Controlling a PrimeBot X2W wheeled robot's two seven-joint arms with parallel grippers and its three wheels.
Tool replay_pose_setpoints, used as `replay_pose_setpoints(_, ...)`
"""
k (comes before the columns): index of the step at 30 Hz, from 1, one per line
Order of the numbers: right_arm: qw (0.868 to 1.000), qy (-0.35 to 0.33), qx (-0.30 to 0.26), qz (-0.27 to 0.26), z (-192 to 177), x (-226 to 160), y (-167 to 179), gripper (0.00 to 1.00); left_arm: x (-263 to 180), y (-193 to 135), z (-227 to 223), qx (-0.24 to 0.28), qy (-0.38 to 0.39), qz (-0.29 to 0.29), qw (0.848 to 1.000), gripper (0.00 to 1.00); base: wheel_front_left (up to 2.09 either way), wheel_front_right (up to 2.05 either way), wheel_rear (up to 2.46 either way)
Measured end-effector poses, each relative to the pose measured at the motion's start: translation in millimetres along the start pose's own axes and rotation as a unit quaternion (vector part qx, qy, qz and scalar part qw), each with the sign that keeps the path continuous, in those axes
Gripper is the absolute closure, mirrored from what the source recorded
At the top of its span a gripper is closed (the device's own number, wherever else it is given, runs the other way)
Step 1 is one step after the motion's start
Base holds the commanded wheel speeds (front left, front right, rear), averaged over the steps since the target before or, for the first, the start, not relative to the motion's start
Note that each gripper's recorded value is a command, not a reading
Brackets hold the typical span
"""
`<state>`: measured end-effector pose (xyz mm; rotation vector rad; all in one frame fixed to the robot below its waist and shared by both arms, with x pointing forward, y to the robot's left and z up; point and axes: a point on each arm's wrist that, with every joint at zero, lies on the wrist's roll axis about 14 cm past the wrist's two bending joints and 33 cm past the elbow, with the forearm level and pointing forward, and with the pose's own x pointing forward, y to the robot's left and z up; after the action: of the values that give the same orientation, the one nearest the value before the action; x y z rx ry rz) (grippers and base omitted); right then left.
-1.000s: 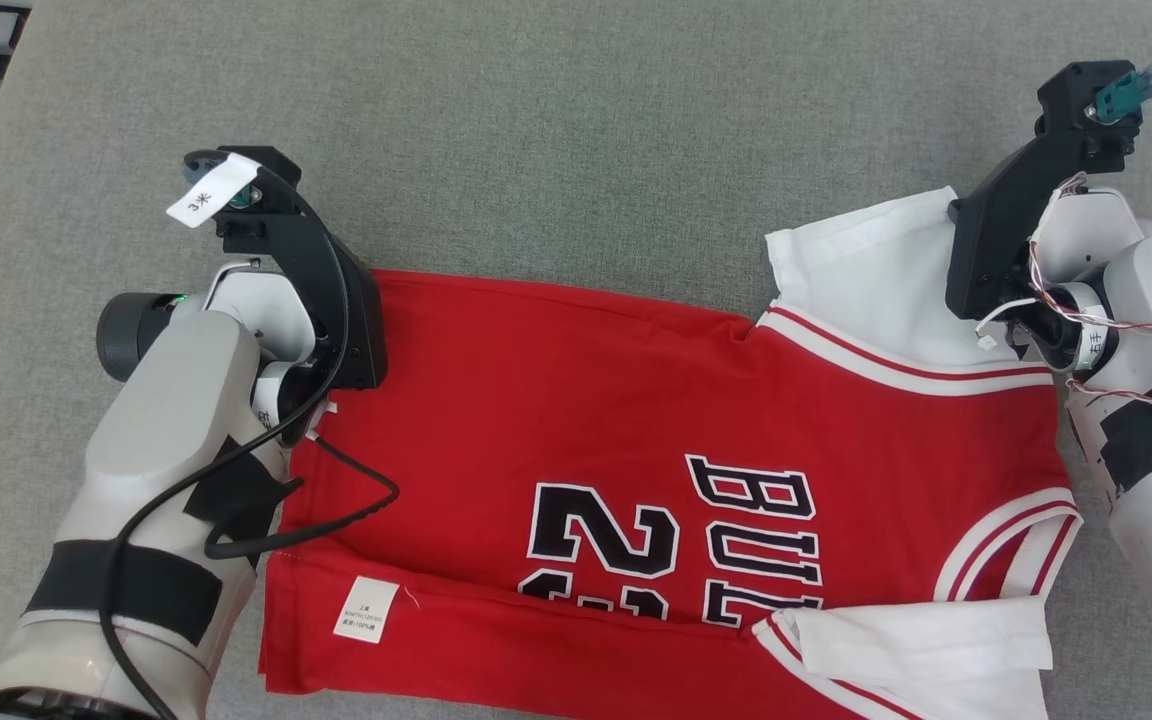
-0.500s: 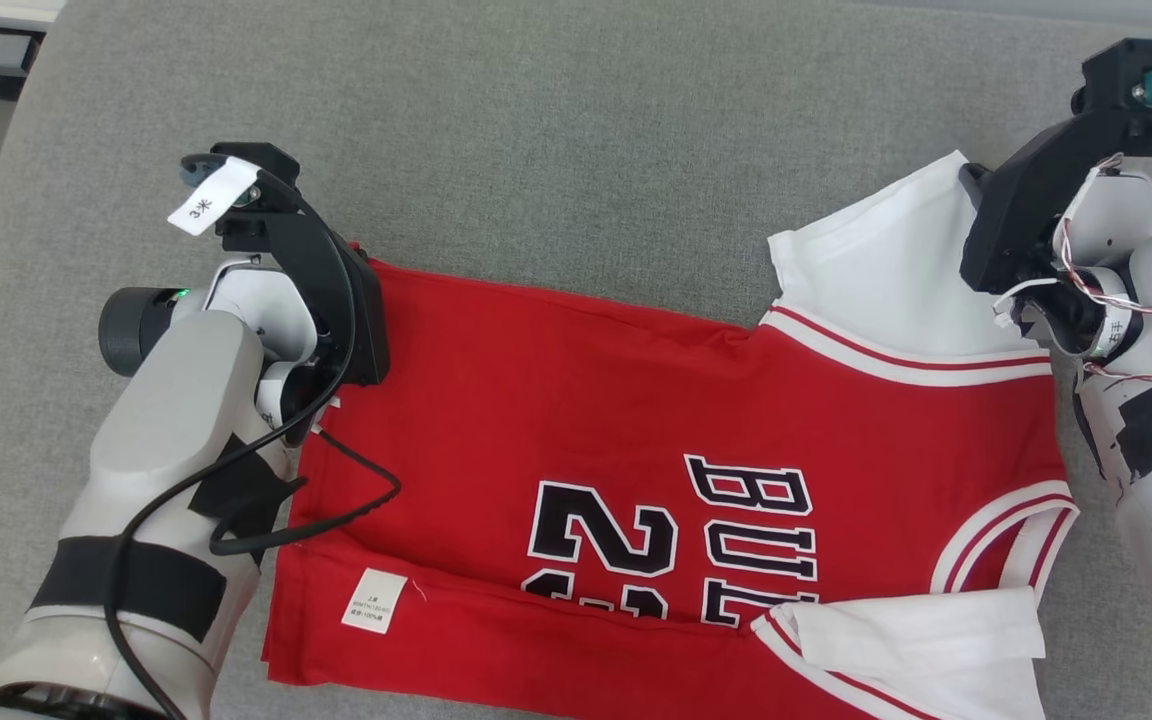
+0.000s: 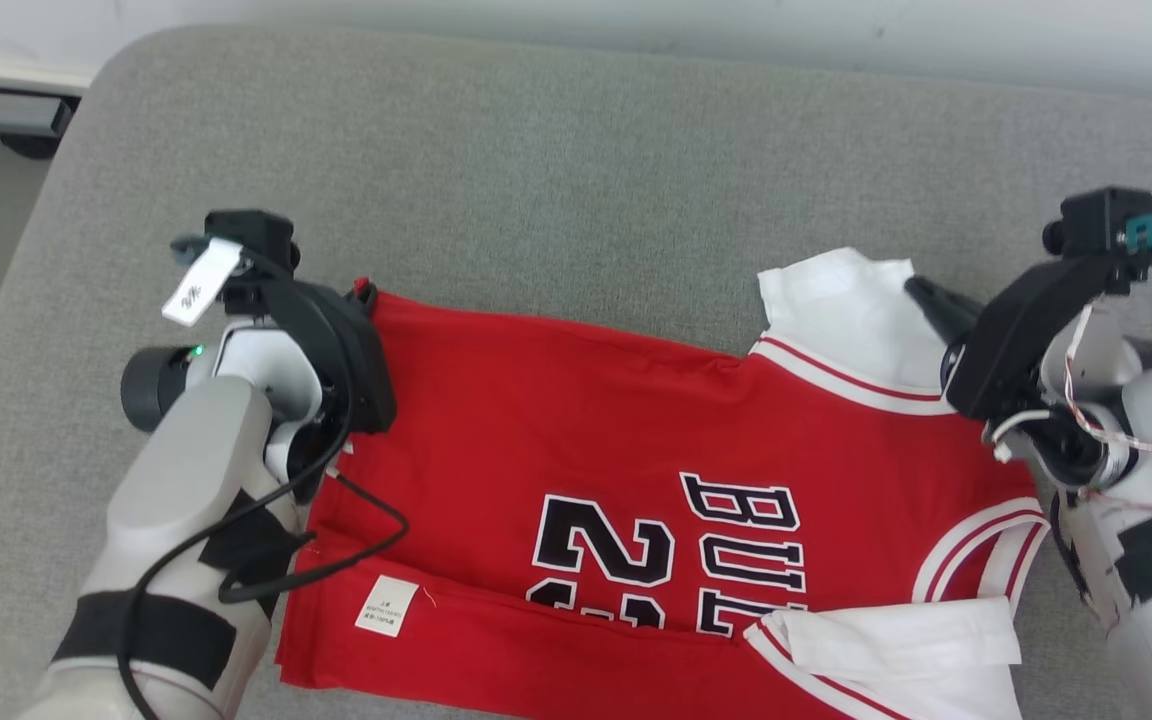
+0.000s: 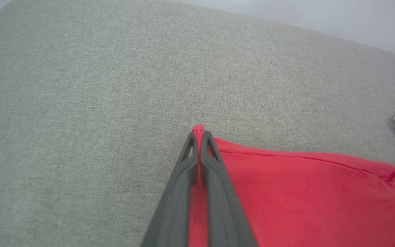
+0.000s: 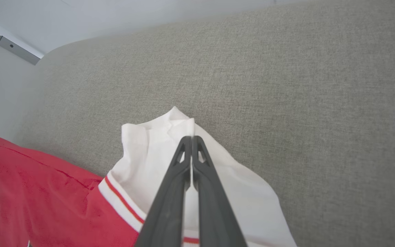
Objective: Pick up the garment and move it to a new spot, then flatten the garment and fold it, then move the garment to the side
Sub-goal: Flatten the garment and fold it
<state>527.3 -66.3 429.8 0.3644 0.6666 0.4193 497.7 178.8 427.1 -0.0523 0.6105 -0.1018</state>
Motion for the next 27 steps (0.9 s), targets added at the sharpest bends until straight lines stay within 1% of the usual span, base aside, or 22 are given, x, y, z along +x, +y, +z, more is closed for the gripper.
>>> replay_pose_setpoints(7,0.999,0.006,0.018,0.034,-18,-36,13,1.00,-17,-2,-1,-0.015,-0.034,-0.004,0.999,1.00,0.00,0.00,0.00)
replay_pose_setpoints(11,0.999,0.025,0.010,0.041,-34,-63,12,1.00,-27,-3,-8,-0.023,-0.043,-0.007,0.999,1.00,0.00,0.00,0.00)
replay_pose_setpoints(16,0.998,0.020,0.011,0.064,-39,-93,21,1.00,-36,-1,-14,-0.034,-0.056,-0.007,0.998,1.00,0.00,0.00,0.00)
replay_pose_setpoints(19,0.998,0.015,0.015,0.066,-39,-105,21,1.00,-38,-3,-16,-0.036,-0.058,-0.011,0.998,1.00,0.00,0.00,0.00)
replay_pose_setpoints(24,0.998,-0.007,0.026,0.057,-36,-131,10,1.00,-43,-15,-6,-0.037,-0.092,-0.029,0.995,1.00,0.00,0.00,0.00)
replay_pose_setpoints(27,0.997,-0.002,0.032,0.065,-42,-142,13,1.00,-46,-19,-5,-0.033,-0.104,-0.037,0.993,1.00,0.00,0.00,0.00)
